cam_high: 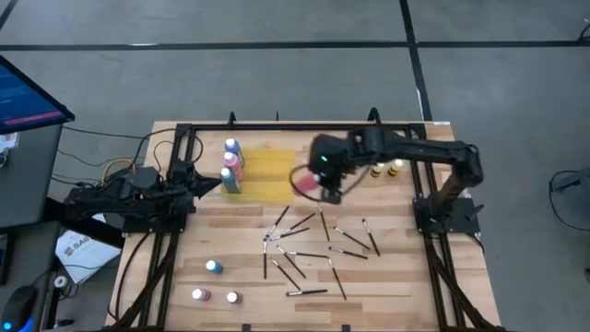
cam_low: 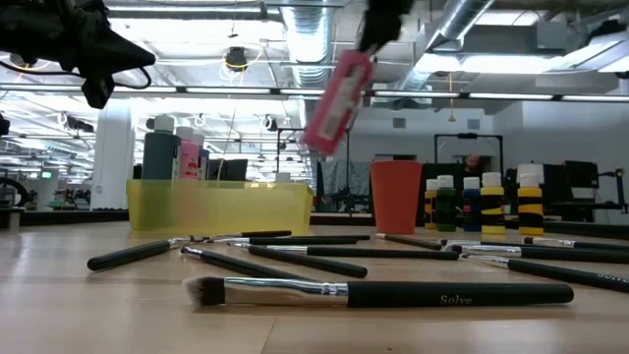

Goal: Pick & Place Paint Supplies
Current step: Put the pink bottle into the yellow bin

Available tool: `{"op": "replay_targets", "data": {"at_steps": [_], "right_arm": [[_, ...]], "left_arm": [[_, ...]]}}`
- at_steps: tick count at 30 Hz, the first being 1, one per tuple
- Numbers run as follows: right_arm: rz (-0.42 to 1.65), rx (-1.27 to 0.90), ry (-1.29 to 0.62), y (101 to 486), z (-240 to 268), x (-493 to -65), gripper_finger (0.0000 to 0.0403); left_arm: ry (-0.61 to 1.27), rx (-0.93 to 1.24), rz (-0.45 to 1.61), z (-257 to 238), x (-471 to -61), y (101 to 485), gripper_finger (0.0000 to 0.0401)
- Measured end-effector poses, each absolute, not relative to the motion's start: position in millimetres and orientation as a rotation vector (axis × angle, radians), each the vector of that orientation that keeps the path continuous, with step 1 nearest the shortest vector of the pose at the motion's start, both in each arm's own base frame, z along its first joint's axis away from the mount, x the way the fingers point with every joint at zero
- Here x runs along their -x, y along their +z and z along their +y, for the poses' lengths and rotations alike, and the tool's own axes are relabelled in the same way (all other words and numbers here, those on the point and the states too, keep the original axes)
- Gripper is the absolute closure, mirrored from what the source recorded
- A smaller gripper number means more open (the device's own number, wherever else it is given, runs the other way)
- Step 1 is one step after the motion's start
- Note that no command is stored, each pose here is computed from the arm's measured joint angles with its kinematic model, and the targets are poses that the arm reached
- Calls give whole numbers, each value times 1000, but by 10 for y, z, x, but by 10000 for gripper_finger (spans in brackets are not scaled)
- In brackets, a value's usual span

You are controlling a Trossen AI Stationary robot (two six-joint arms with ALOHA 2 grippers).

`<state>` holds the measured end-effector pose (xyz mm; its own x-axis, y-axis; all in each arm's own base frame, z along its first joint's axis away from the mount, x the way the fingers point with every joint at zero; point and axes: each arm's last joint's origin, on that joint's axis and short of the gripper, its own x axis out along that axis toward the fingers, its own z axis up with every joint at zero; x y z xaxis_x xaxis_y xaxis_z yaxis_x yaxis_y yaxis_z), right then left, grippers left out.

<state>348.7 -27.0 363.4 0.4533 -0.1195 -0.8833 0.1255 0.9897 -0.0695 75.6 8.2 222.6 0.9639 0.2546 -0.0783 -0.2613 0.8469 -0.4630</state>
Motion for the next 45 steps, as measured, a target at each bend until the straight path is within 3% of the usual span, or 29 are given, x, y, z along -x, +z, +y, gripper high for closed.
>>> {"op": "replay_targets", "data": {"at_steps": [15,32,45], "right_arm": [[1003,-101,-274,3389,-914,-4454,290],[1077,-127,-330,2719,-1353,-4728,290],[1046,-120,-332,2736,-1383,-4745,290]], "left_arm": [[271,489,9,82,-756,2232,400],[278,484,7,84,-756,2233,400],[293,483,2,89,-755,2233,400]]}}
